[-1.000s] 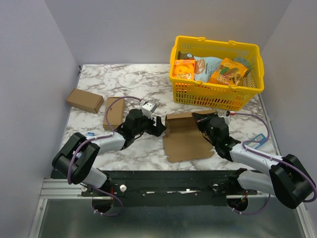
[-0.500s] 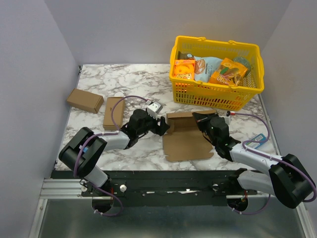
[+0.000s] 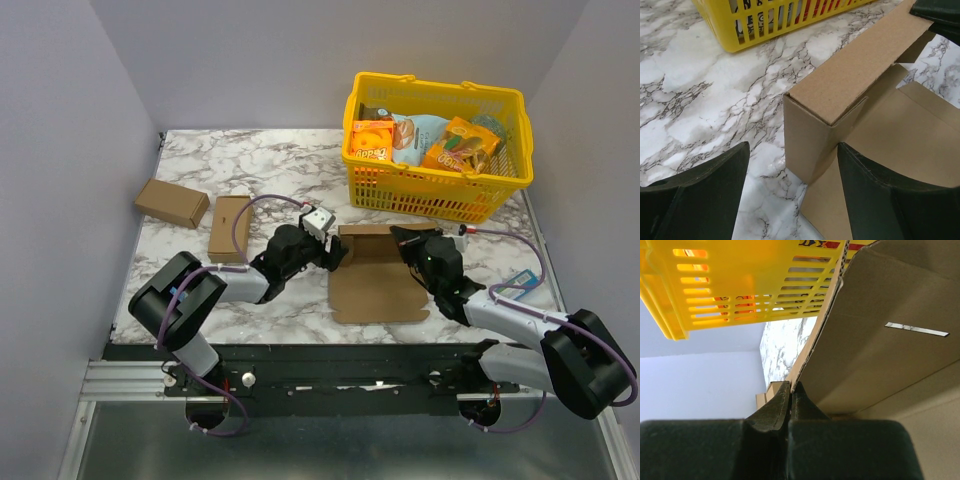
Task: Fold the paper box
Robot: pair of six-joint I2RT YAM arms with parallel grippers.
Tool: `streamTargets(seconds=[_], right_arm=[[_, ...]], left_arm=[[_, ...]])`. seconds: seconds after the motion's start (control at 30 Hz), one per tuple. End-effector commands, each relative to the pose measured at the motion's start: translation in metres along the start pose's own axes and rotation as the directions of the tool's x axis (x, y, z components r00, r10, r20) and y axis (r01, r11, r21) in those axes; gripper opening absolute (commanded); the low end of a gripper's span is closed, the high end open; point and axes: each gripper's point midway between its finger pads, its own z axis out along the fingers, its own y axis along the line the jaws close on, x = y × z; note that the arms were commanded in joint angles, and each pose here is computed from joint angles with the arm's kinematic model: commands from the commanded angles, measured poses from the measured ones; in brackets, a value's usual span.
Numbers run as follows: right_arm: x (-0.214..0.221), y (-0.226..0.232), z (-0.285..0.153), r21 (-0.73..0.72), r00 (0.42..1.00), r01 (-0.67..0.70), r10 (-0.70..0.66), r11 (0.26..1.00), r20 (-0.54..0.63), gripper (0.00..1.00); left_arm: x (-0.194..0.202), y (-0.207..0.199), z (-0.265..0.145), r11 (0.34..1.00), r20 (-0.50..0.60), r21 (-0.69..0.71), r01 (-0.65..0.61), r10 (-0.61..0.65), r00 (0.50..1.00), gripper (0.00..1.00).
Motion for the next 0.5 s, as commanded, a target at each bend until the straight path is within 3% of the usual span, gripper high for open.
streamTargets(seconds=[0.0, 0.3, 0.47], right_arm=[[0.008, -0.048, -0.004, 0.129, 0.995, 0.097, -0.093, 0.987, -0.035, 0.06], [0.009, -0.047, -0.004, 0.127, 0.995, 0.096, -0.092, 0.987, -0.038, 0.06], [0.009, -0.047, -0.003, 0.128, 0.995, 0.094, -0.089, 0.987, -0.041, 0.06]], left_arm=[[-0.018, 0.014, 0.007, 0.995, 0.091, -0.083, -0.049, 0.056, 0.994, 0.80], [-0.015, 0.019, 0.012, 0.980, 0.105, -0.177, -0.093, 0.112, 0.988, 0.74], [-0.015, 0.025, 0.014, 0.959, 0.119, -0.266, -0.098, 0.134, 0.984, 0.66]])
